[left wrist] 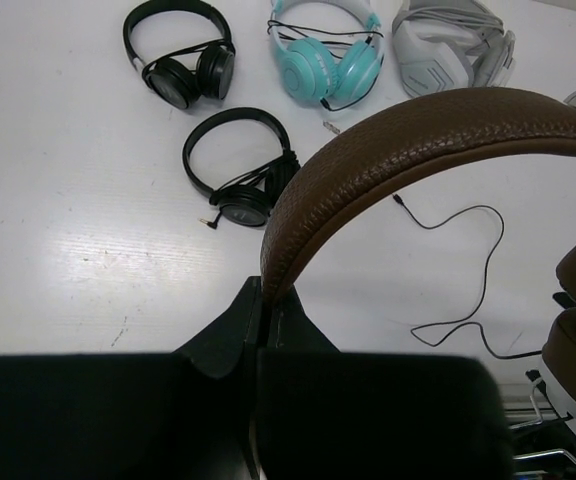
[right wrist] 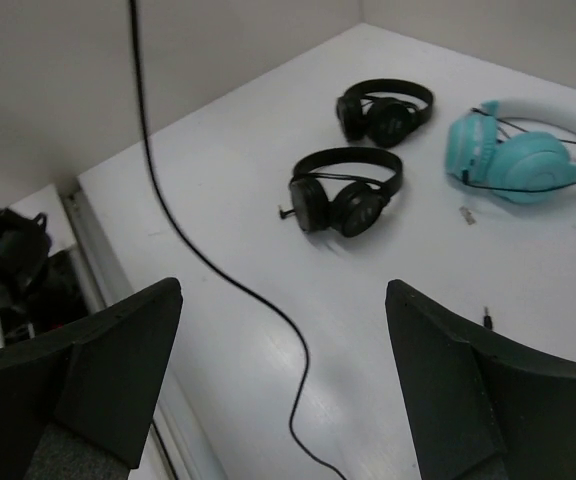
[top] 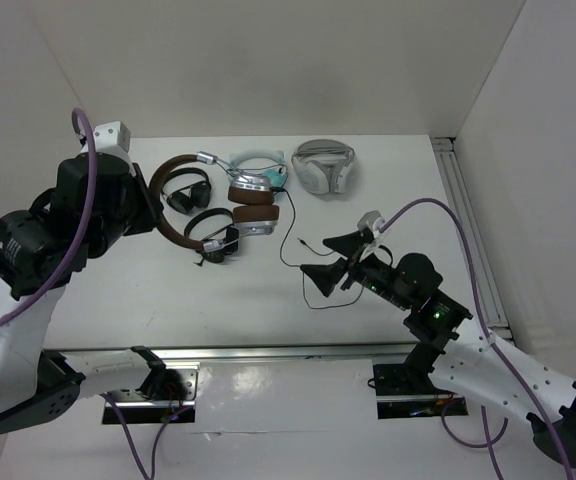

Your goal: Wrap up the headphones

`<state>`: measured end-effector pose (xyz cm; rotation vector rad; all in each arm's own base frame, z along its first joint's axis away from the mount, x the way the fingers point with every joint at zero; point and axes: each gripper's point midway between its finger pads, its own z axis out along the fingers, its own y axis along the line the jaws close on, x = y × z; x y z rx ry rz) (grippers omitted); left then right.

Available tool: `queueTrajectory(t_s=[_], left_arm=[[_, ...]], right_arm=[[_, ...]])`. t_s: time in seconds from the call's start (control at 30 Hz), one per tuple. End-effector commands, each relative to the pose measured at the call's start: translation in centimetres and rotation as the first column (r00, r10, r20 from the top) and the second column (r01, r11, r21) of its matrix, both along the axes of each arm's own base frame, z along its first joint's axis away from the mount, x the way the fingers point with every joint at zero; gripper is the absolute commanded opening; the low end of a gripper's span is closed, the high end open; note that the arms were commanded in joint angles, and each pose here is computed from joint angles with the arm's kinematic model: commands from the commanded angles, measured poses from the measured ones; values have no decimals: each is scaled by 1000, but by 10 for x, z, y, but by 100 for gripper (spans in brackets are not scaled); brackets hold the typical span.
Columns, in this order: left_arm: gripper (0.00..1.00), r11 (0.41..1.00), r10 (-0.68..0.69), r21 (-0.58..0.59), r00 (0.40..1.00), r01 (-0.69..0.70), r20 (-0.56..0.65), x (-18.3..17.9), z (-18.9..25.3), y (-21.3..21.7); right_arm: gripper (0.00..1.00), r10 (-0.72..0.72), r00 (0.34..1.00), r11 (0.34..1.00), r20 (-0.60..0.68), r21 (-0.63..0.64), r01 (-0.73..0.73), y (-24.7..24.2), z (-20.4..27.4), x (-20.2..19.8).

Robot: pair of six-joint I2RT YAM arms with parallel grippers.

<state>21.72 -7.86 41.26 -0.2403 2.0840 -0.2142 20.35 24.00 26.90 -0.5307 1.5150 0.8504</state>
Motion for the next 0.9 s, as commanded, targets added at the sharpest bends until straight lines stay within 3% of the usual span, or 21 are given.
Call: queueTrajectory(t_s=[0.0,0.13,0.47,0.67,0.73,0.8,0.83,0.87], left_arm=[[0,997,29,-67,994,-22,102,1,31,4],[0,997,22,-72,995,-14,101,5,33,0],[0,997,6,-80,995,2,99,2,35,-2],[0,996,-2,-84,995,10,97,2,35,-4],[0,996,-1,-89,995,11,104,-1,37,-2],[0,996,-1,-89,995,11,104,-1,37,-2],[0,996,-1,-89,995,11,104,-1,37,-2],[0,996,-1,-89,995,11,104,-1,37,-2]], right_arm=[[90,199,980,980,22,-2,-199,20,13,-28],[88,244,969,968,-45,-46,-246,28,-11,-32],[85,6,999,997,-42,-73,-10,26,-31,9],[77,-78,996,992,-44,-99,73,23,-43,26],[71,-78,996,993,-41,-95,74,23,-44,26],[33,-58,998,995,-38,-88,55,26,-46,24],[21,-50,997,993,-53,-107,44,27,-56,23],[19,-50,997,995,-54,-93,44,28,-54,23]])
